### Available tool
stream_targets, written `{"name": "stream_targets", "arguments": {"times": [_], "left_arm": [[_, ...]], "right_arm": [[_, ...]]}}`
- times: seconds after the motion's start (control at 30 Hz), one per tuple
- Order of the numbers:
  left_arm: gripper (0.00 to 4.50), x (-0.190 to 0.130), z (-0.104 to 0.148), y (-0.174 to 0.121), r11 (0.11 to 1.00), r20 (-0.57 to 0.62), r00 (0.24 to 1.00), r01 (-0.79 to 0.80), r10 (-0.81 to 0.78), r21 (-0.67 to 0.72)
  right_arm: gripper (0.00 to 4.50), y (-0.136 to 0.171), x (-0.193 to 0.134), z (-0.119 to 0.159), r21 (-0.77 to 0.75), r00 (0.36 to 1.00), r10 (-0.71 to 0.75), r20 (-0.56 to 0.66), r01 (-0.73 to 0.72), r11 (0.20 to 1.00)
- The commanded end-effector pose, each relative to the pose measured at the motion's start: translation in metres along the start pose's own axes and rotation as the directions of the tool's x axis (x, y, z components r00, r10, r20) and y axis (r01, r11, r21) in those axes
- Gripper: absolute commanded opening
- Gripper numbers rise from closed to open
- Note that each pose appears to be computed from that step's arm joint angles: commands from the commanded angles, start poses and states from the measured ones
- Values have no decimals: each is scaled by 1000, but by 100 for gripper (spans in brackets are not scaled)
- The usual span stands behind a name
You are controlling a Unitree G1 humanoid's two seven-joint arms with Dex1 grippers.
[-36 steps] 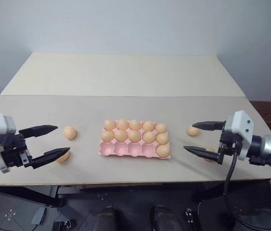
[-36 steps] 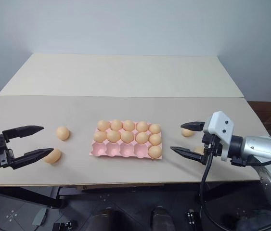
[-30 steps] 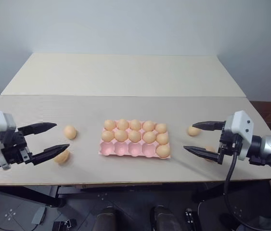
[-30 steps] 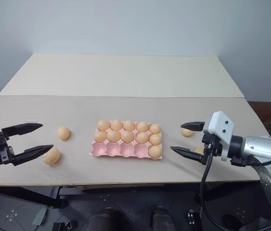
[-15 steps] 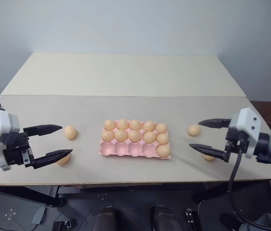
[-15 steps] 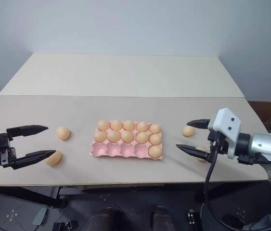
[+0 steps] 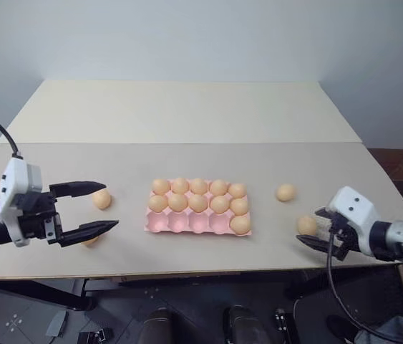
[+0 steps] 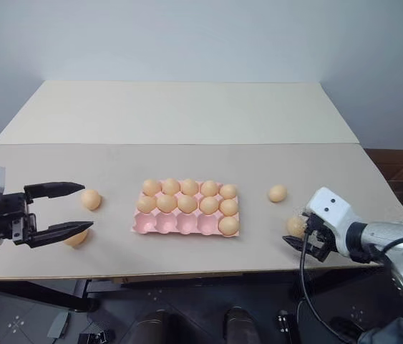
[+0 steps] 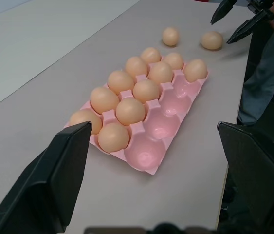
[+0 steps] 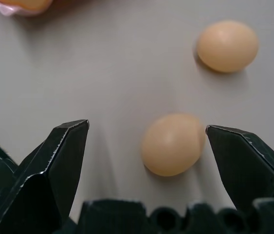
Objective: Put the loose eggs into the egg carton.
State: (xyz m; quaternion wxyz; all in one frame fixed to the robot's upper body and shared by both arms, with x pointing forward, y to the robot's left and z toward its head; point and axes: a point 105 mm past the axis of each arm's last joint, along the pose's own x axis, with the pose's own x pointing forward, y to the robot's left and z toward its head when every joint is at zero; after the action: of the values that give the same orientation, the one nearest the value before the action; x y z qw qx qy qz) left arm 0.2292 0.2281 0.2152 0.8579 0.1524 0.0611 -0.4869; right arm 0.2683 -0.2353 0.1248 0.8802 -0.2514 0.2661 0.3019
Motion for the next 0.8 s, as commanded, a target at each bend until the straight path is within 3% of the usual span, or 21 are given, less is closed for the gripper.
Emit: {"name": "stream_targets", "arguments": {"times": [0.03,0.2,0.27,0.4,0.47,0.57,0.8], "left_arm": [[450,-1,6,-2,999,-1,1000,2,-2,40],[450,-2,6,-2,999,-7,1000,-4,4,45],[450,-2,6,-2,999,-7,1000,-5,5,46],[450,-1,5,-2,999,-6,1000,-3,3,47],[450,-1,5,-1,999,-8,1000,1,0,48],[450,0,6,-1,999,-6,1000,8,-7,49],[450,2,6,0,998,-7,1000,17,-17,53]], "right_arm": [[385,-13,9,-8,31,996,-76,-46,77,997],[210,-18,13,-9,65,993,-105,-47,108,992],[172,-19,13,-9,69,992,-117,-50,121,990],[172,-16,5,10,42,992,-125,8,124,991],[172,-9,-2,38,-21,989,-112,92,114,993],[172,17,-11,81,-89,971,-17,238,39,995],[172,83,14,129,-183,902,209,377,-148,972]]}}
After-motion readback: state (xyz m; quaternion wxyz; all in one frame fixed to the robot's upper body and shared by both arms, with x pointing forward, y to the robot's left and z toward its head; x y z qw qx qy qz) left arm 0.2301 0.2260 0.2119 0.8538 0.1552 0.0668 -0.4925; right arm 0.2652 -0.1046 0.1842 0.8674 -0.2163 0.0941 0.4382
